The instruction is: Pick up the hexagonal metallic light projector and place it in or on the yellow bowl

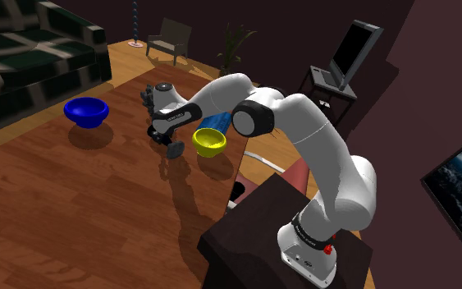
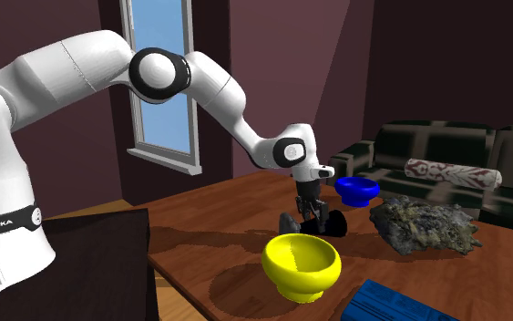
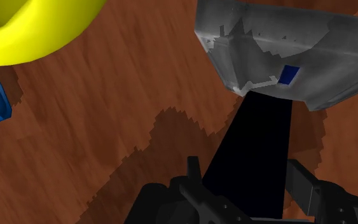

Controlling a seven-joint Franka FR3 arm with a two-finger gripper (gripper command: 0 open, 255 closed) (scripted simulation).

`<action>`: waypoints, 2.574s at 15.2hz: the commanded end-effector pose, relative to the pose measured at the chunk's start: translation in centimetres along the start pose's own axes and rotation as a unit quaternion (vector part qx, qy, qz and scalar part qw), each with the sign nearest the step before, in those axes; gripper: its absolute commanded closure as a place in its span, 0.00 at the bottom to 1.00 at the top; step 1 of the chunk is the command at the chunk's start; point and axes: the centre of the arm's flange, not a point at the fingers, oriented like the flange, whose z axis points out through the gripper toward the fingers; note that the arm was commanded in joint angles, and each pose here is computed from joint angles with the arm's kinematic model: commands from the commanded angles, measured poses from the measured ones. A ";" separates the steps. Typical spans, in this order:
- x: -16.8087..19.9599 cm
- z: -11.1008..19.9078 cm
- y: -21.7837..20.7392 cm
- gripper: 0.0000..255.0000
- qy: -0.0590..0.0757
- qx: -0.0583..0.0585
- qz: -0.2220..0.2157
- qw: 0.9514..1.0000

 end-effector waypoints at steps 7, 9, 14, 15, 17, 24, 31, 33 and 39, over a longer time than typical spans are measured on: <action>0.2 -2.1 0.4 1.00 0.000 0.000 0.000 1.000; 0.3 -3.1 0.6 1.00 0.000 0.000 0.000 1.000; 0.6 -5.7 1.1 1.00 0.000 0.000 0.000 1.000; 0.7 -6.2 1.2 1.00 0.000 0.000 0.000 1.000; 0.8 -7.2 1.4 1.00 0.000 0.000 0.000 1.000; 1.2 -10.8 2.0 1.00 0.000 0.000 0.000 1.000; 1.6 -14.5 2.7 1.00 0.000 0.000 0.000 1.000; 1.7 -15.5 2.9 1.00 0.000 0.000 0.000 1.000; 0.0 -17.0 5.1 1.00 0.000 0.000 0.000 1.000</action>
